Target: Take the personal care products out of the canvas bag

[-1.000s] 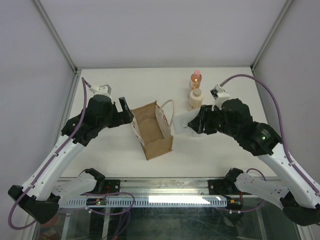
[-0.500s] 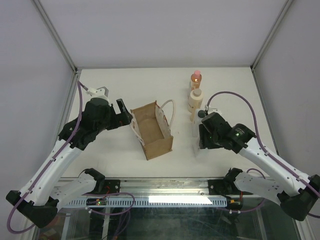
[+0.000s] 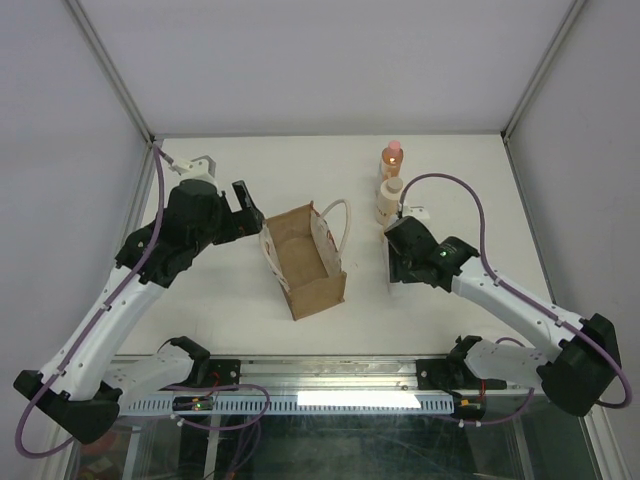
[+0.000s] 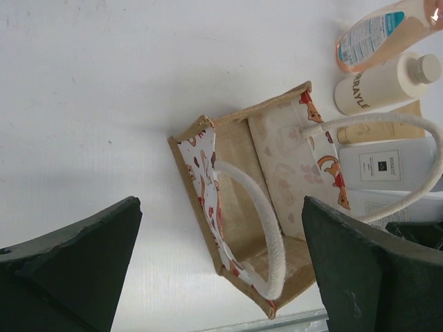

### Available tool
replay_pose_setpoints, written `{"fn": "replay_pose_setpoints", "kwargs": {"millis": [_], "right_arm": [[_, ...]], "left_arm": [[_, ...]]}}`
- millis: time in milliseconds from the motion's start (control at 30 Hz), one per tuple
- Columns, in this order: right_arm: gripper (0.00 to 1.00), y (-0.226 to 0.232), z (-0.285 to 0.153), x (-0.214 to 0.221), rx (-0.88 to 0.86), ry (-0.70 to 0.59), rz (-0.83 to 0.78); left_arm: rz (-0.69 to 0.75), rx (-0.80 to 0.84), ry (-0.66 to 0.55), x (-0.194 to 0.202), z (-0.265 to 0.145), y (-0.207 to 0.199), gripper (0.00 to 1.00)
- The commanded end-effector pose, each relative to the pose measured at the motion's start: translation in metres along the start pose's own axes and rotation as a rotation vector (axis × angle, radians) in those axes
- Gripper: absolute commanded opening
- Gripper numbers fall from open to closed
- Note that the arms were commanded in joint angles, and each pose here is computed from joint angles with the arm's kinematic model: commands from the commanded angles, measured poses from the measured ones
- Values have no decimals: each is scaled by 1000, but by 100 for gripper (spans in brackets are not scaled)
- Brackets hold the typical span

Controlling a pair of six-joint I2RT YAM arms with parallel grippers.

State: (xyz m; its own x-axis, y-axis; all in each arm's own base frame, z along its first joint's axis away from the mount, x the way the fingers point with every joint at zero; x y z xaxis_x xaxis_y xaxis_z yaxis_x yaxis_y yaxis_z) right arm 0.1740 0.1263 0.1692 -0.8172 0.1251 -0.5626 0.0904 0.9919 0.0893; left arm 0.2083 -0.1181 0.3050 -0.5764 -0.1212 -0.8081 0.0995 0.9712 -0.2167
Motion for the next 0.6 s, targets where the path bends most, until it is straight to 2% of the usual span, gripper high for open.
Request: {"fn": "replay_pose_setpoints", "kwargs": {"millis": [0, 167, 300, 467, 567], "right_arm": [[0, 13, -6, -30, -38, -137, 58], [2, 13, 2, -24, -45, -138, 79], [16, 14, 4, -24, -44, -137, 93], [52, 13, 2, -25, -35, -134, 90], [64, 11, 0, -25, -28, -137, 93]], "left_arm": [[33, -21, -63, -23, -1, 0, 99], [51, -6, -65, -28, 5, -5, 99], [51, 1, -79, -34, 8, -8, 99], [65, 30, -80, -38, 9, -13, 99], [77, 38, -83, -40, 7, -14, 99]]}}
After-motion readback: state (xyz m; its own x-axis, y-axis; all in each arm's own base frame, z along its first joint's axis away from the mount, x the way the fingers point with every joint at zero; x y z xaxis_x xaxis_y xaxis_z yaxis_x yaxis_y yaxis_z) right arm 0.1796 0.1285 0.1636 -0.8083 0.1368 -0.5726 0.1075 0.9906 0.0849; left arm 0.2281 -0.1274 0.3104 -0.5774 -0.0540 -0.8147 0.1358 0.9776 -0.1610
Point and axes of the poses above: each gripper's point midway between its finger pads, its own z axis out along the fingers, its own y axis along the line the jaws close on, x = y × z, the point moved 6 cm from there along -z, back along the fingers, and after that the axes turned 12 degrees about z, right-handed, at the moved point
